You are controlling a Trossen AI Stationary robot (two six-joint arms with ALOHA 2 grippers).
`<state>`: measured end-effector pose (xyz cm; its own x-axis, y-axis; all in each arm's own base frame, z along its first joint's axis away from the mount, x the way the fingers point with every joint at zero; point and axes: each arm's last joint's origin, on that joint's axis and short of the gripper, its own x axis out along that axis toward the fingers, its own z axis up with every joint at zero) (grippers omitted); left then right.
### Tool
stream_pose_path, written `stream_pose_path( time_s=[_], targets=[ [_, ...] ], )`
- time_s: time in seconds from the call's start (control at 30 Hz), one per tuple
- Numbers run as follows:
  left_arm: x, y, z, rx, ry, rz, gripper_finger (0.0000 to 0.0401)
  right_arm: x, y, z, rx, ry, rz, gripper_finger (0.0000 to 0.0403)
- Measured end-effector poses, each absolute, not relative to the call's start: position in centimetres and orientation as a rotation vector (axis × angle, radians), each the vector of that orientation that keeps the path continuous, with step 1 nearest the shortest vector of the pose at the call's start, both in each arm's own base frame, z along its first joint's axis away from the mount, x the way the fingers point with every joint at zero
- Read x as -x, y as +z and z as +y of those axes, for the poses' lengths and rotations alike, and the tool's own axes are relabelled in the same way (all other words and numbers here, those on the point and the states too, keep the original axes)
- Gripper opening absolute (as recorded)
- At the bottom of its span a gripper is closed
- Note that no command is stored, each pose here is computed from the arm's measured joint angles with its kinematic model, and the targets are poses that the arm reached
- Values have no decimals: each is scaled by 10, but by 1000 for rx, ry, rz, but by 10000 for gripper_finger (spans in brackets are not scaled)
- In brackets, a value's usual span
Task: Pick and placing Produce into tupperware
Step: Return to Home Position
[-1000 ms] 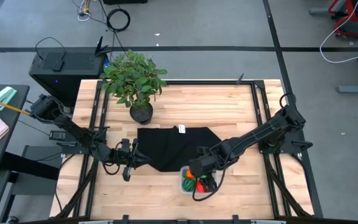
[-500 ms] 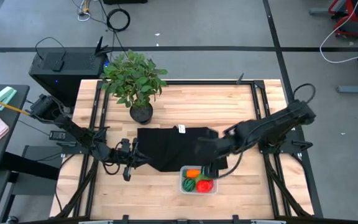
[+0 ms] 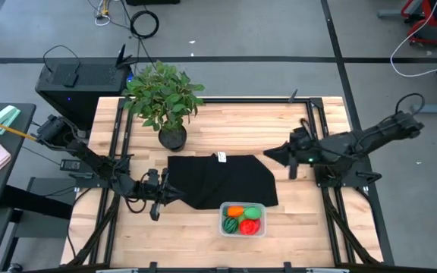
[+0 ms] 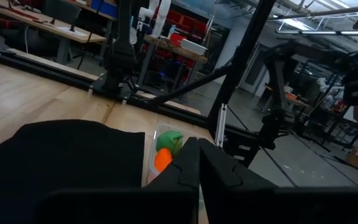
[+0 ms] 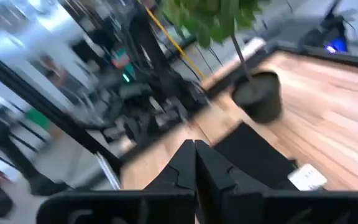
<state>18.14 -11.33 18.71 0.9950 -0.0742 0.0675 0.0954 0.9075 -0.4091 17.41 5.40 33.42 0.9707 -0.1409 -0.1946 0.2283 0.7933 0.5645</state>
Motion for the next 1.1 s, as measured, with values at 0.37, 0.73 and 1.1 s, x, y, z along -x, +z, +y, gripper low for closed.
stream_pose_path(
  time_s=[0.37, 0.73, 1.1],
  targets=[
    [-187, 187, -104, 459, -9, -67, 7, -136, 271, 28, -667, -126, -145, 1],
    [-196, 188, -84, 505, 85, -97, 17, -126, 220, 12, -709, -102, -173, 0],
    [-202, 189, -69, 534, 153, -133, 22, -125, 211, -2, -701, 56, -176, 0]
  ],
)
